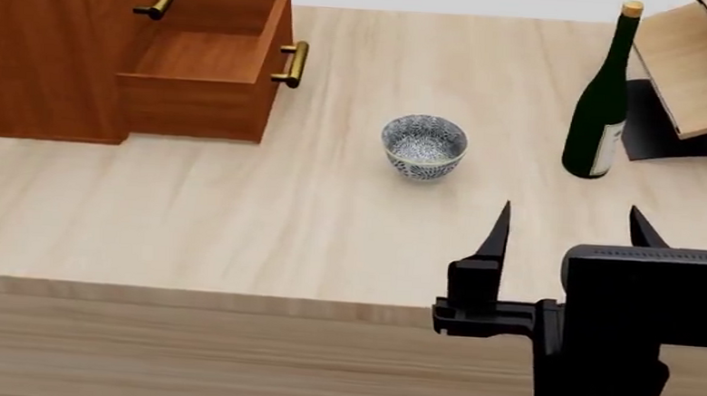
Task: Put the bowl in the bottom drawer of the cabinet.
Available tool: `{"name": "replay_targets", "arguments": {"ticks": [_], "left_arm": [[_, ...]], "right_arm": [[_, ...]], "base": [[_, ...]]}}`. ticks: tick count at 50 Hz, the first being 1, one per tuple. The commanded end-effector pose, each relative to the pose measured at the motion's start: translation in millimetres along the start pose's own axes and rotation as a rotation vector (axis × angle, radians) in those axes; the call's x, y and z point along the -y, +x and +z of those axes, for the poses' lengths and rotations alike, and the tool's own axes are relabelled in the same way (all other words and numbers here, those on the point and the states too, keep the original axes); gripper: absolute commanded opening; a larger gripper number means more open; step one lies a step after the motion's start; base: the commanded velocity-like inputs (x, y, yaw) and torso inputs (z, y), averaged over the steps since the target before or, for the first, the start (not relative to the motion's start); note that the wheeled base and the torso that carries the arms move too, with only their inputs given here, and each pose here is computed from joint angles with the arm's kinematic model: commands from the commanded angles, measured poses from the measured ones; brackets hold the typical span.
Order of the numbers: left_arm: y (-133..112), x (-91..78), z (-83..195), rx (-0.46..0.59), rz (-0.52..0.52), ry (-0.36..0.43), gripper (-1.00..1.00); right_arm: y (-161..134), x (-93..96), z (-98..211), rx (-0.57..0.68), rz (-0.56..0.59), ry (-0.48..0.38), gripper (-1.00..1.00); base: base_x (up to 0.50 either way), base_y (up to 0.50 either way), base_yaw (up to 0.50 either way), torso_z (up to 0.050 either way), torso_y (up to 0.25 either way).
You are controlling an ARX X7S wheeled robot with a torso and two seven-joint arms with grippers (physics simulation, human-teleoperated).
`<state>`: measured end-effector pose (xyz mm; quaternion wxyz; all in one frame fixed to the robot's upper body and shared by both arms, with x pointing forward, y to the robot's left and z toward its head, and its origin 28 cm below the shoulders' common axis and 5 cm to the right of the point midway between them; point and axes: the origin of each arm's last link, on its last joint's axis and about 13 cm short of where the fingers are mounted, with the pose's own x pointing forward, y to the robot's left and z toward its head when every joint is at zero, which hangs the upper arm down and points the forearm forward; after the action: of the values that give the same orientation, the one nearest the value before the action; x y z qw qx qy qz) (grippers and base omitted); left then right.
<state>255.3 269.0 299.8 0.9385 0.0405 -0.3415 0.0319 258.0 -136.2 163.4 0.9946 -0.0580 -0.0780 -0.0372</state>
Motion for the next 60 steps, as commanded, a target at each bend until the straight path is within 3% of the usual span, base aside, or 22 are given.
{"name": "replay_targets", "arguments": {"ticks": [1,60], "left_arm": [[-2.2,-0.8,-5.0,-0.014,0.003,0.006,1.00],[-0.8,1.9,-6.9,-0.017,-0.010,0.022,1.00]], "right_arm": [[-0.7,-1.6,-3.8,-0.008,0.005,0.015,1.00],[-4.5,-0.1,-13.8,-0.022,0.006,0.037,1.00]], "base": [[0.00,0.41,0.00,0.000,0.000],[0.00,0.41,0.00,0.000,0.000]]}}
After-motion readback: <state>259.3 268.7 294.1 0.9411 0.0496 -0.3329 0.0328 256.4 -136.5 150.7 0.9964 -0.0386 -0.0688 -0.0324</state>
